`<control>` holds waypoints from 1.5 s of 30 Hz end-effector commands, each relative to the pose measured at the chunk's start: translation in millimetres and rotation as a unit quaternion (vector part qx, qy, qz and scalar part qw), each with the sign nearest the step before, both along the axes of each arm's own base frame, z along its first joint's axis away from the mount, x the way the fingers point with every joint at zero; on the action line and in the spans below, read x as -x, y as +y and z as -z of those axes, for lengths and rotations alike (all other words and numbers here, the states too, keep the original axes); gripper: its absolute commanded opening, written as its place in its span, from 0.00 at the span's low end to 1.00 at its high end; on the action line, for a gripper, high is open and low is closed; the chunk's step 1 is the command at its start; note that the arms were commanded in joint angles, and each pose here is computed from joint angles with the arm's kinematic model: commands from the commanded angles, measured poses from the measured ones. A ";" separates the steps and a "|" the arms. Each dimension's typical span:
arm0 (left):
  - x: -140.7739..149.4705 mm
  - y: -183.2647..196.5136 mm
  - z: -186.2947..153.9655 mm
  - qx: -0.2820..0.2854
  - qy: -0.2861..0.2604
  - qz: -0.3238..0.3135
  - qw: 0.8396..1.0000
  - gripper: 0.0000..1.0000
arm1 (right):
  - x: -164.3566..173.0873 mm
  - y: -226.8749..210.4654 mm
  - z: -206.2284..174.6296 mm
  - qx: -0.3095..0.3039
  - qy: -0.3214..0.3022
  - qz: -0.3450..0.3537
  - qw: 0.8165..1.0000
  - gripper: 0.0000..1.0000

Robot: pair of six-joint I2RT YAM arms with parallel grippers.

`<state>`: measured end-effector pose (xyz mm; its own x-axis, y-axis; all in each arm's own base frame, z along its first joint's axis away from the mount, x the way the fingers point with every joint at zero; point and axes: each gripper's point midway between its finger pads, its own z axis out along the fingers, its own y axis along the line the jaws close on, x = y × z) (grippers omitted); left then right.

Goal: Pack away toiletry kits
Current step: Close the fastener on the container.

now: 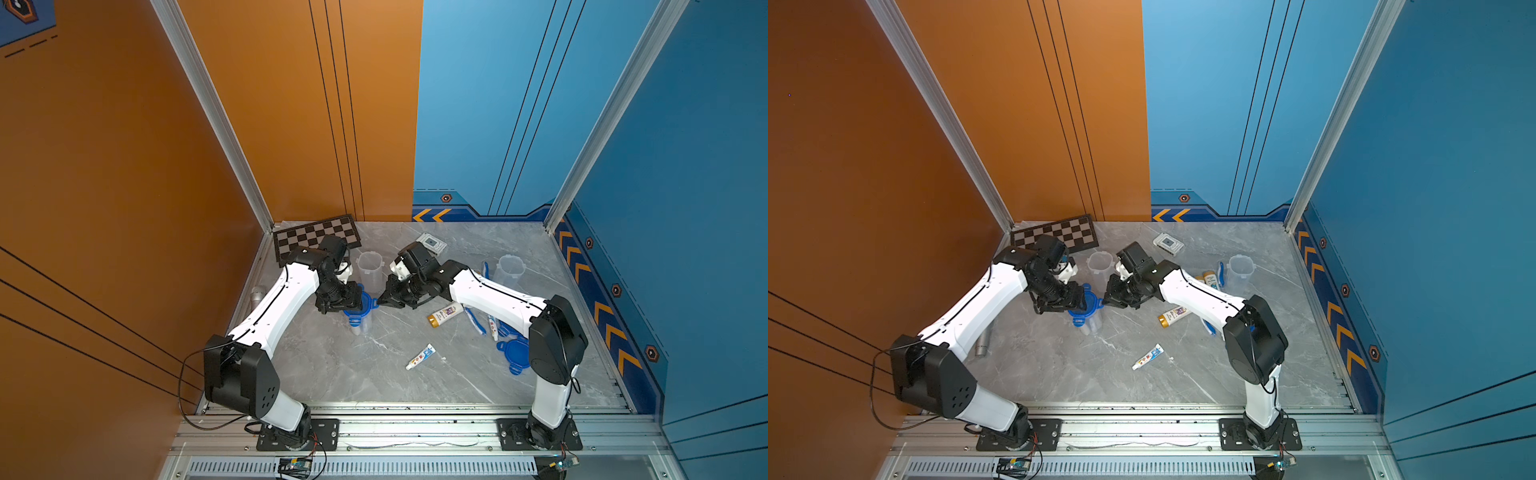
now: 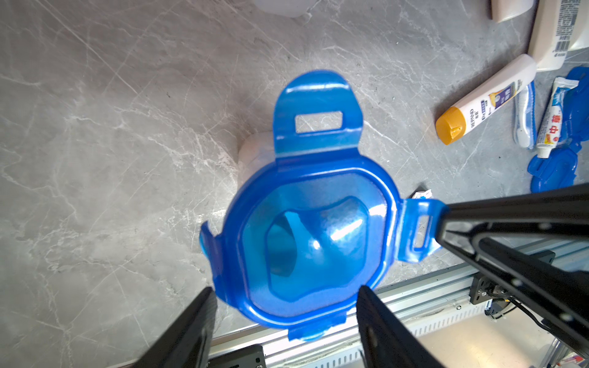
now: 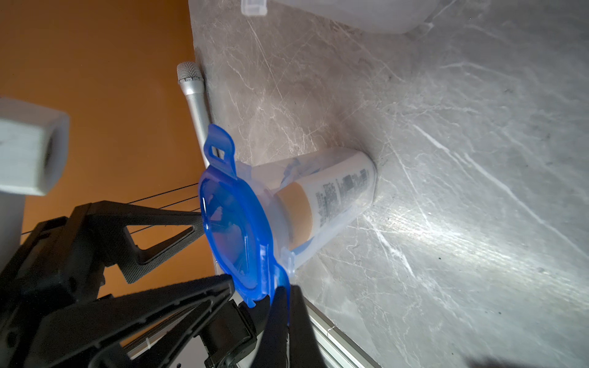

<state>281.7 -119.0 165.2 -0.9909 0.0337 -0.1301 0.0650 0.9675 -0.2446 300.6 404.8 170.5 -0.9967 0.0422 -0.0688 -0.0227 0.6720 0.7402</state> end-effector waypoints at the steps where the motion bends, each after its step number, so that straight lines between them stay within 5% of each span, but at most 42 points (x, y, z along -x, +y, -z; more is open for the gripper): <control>1: 8.1 1.3 0.9 -0.008 0.010 0.009 1.000 0.71 | -6.6 -3.8 1.0 0.003 -0.008 0.014 1.000 0.03; 21: 7.2 7.8 5.6 -0.031 0.009 0.009 0.999 0.69 | 2.3 -11.6 10.2 0.019 0.003 -0.001 1.000 0.05; 28: 10.8 13.8 18.9 -0.054 0.024 0.015 0.998 0.68 | 0.3 -16.3 6.8 0.039 -0.008 0.001 0.999 0.23; 35: 12.2 11.0 13.1 -0.045 0.017 0.015 0.999 0.67 | -2.0 -21.6 -3.3 0.080 -0.038 -0.015 0.996 0.56; 45: -4.1 8.8 -25.0 -0.020 -0.039 -0.017 0.999 0.69 | 3.6 -8.1 -21.3 0.132 -0.085 -0.072 0.985 0.55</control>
